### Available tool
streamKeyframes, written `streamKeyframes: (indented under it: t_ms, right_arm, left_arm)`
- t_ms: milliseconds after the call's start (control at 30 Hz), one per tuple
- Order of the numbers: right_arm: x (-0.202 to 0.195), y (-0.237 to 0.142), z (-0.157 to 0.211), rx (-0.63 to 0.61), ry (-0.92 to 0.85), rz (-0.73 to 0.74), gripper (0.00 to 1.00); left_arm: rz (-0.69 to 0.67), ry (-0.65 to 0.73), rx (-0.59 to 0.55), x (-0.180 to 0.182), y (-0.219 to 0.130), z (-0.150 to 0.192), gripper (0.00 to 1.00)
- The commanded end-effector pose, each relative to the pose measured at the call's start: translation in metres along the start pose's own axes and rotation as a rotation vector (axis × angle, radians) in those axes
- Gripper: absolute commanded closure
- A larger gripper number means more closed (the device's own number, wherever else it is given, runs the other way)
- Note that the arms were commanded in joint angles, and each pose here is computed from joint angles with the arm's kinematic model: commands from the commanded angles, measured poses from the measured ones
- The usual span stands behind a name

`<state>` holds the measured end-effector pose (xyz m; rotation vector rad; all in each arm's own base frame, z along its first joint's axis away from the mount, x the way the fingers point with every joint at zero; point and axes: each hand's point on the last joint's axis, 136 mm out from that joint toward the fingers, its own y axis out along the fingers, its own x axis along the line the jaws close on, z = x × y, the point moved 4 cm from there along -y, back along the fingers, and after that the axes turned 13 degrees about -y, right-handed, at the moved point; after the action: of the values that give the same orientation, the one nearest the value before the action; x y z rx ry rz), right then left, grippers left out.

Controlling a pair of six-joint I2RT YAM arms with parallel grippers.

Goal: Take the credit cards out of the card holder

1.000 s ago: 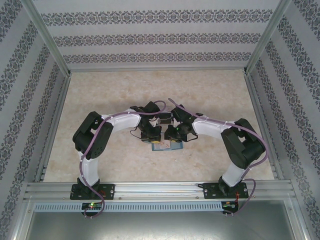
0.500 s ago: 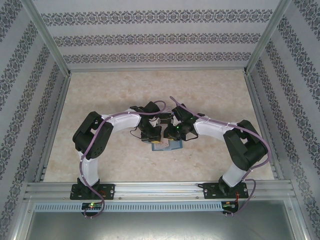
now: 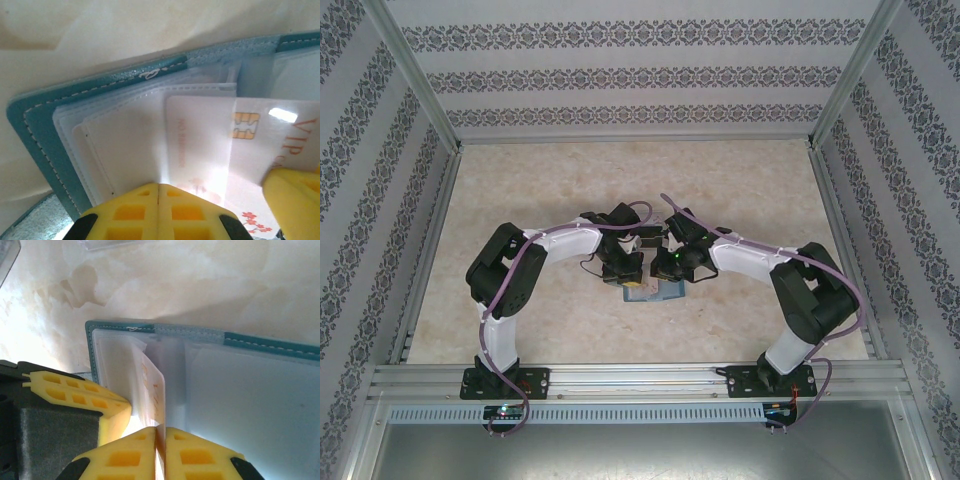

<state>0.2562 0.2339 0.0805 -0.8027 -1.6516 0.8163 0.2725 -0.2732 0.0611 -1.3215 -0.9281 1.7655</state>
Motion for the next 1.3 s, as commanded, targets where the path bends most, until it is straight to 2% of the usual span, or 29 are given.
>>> streamKeyframes:
  t_ms: [0, 500, 900, 1067, 1267]
  right_arm:
    - [-0.01, -0.01, 0.003, 0.006, -0.022, 0.083, 0.89]
    - [-0.021, -0.026, 0.004, 0.018, -0.091, 0.236, 0.91]
    - [-0.015, -0.02, 0.003, 0.024, -0.105, 0.225, 0.9]
    - [-0.007, -0.017, 0.001, 0.013, -0.09, 0.168, 0.83]
    - [-0.002, -0.017, 0.001, 0.002, -0.078, 0.125, 0.81]
  left_arm:
    - [-0.085, -0.008, 0.044, 0.015, 0.011, 0.008, 1.0]
    - [-0.08, 0.0, 0.036, 0.012, 0.006, 0.008, 1.0]
    - [-0.046, 0.019, 0.016, -0.003, -0.01, 0.008, 1.0]
    - [-0.024, 0.032, 0.02, -0.011, -0.012, 0.01, 1.0]
    - [-0.001, 0.045, 0.034, -0.02, -0.005, 0.011, 1.0]
